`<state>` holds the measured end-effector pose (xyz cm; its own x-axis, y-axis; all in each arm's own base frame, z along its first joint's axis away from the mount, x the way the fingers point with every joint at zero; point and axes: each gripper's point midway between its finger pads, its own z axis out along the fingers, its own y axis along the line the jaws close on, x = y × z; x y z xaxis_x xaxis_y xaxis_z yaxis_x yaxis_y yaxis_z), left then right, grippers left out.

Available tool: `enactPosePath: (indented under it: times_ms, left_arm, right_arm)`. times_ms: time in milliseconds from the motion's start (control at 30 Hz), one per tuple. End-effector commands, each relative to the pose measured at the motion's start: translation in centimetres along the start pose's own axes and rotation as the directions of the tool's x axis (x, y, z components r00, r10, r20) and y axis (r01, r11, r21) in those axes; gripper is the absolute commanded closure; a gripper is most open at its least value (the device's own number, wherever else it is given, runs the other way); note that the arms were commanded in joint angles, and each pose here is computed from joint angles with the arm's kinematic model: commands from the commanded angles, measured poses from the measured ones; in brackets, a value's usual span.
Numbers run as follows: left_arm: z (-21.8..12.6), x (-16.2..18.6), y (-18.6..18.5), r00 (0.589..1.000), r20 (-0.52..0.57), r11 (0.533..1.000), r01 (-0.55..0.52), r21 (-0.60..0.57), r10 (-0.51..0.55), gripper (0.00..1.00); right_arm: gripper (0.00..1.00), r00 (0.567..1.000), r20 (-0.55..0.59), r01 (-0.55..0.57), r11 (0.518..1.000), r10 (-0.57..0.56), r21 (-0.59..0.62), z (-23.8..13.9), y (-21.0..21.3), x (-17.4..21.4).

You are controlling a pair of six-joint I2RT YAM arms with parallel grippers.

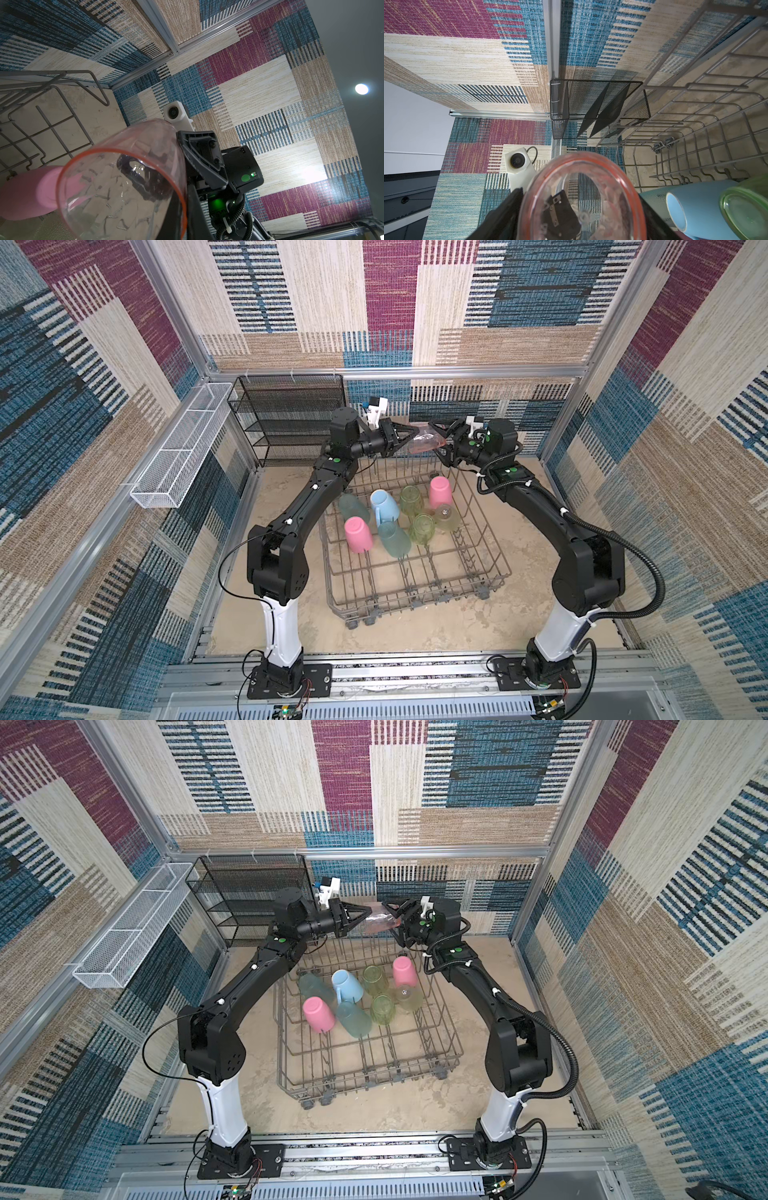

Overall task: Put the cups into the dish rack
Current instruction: 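Close the right gripper on the pink glass cup held by the left gripper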

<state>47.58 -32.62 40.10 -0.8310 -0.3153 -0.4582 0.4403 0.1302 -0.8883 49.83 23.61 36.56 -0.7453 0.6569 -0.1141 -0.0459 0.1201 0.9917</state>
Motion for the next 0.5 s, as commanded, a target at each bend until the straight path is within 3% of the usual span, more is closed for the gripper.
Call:
enactPosePath:
  times_ms: [0, 300, 467]
  left_arm:
    - [0.1, 0.0, -0.9, 0.999, -0.008, 0.999, -0.038, 0.025, 0.038, 0.91]
    - [-0.5, 0.4, -0.2, 0.998, -0.017, 0.998, -0.061, -0.030, 0.061, 0.69]
    - [-1.0, 0.7, 0.9, 0.998, -0.023, 0.994, -0.065, -0.087, 0.063, 0.66]
  right_arm:
    - [0.33, 0.998, -0.014, 0.058, 0.998, -0.059, -0.019, -0.3, 1.2, 0.4]
    - [0.34, 0.987, 0.072, 0.139, 0.989, -0.143, 0.053, -0.5, 0.8, -1.2]
    - [0.37, 0.971, 0.127, 0.192, 0.977, -0.203, 0.095, -1.0, 0.7, -2.1]
